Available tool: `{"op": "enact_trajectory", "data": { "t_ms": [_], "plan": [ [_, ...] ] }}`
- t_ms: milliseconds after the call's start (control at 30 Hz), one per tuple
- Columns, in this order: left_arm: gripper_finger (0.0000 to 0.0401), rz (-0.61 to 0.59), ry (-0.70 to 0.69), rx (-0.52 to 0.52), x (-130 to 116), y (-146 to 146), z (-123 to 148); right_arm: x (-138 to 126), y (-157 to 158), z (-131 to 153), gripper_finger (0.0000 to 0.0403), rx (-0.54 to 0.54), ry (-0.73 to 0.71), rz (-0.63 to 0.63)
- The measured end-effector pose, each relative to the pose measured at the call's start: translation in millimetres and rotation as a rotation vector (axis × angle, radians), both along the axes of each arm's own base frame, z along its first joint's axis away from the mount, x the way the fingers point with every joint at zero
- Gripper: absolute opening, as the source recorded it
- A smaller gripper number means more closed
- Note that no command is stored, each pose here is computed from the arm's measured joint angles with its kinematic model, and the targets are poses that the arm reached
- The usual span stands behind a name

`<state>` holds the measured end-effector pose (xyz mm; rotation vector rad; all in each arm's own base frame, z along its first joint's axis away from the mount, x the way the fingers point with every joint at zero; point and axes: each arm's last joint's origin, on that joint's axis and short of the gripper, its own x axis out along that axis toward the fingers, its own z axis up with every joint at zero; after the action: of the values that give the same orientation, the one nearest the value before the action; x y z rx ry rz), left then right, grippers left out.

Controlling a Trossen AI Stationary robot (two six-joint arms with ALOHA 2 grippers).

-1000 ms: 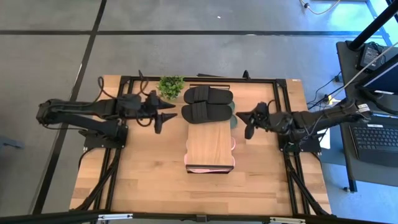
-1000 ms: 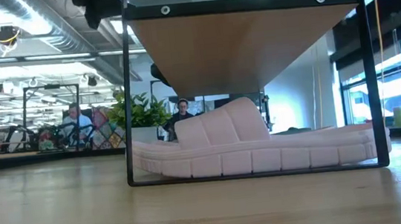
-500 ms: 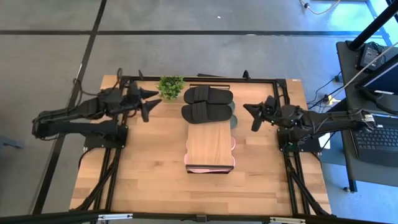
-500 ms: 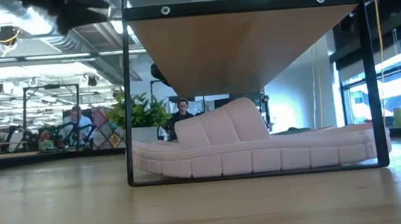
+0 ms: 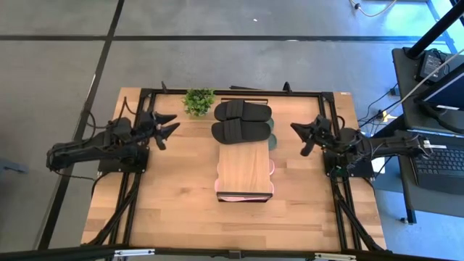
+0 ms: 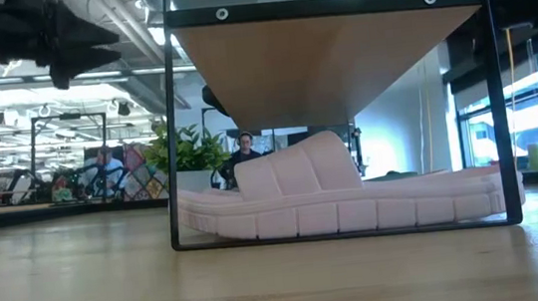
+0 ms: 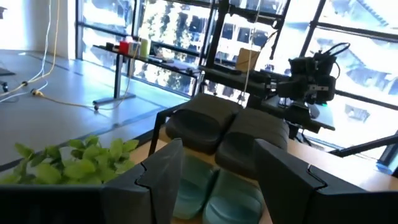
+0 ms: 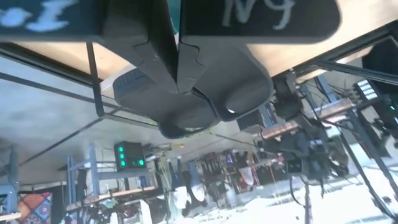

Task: Pick and place slides into the shelf
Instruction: Return to Home Position

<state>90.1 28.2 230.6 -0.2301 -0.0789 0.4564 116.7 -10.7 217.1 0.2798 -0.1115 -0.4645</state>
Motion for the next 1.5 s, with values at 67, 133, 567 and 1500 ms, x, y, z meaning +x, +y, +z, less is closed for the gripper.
{"op": "enact_trajectory", "data": {
  "t_ms": [67,133,567,1500],
  "plan": [
    [0.0189,0.012,-0.012,-0.003,-3,0,-7,-3,0,-7,0.0010,0.001,-0.024,0.000],
    [0.0189,0.040,-0.029,-0.015,-5,0,-14,-6,0,-14,0.0010,0.008,-0.052,0.000],
    [0.0189,0.132,0.012,-0.043,-3,3,-52,-15,-1,-34,0.0010,-0.021,-0.106,-0.008],
    [0.0189,0.161,0.059,0.019,-2,4,-57,-14,-1,-56,0.0010,0.007,0.108,-0.003]
  ]
}}
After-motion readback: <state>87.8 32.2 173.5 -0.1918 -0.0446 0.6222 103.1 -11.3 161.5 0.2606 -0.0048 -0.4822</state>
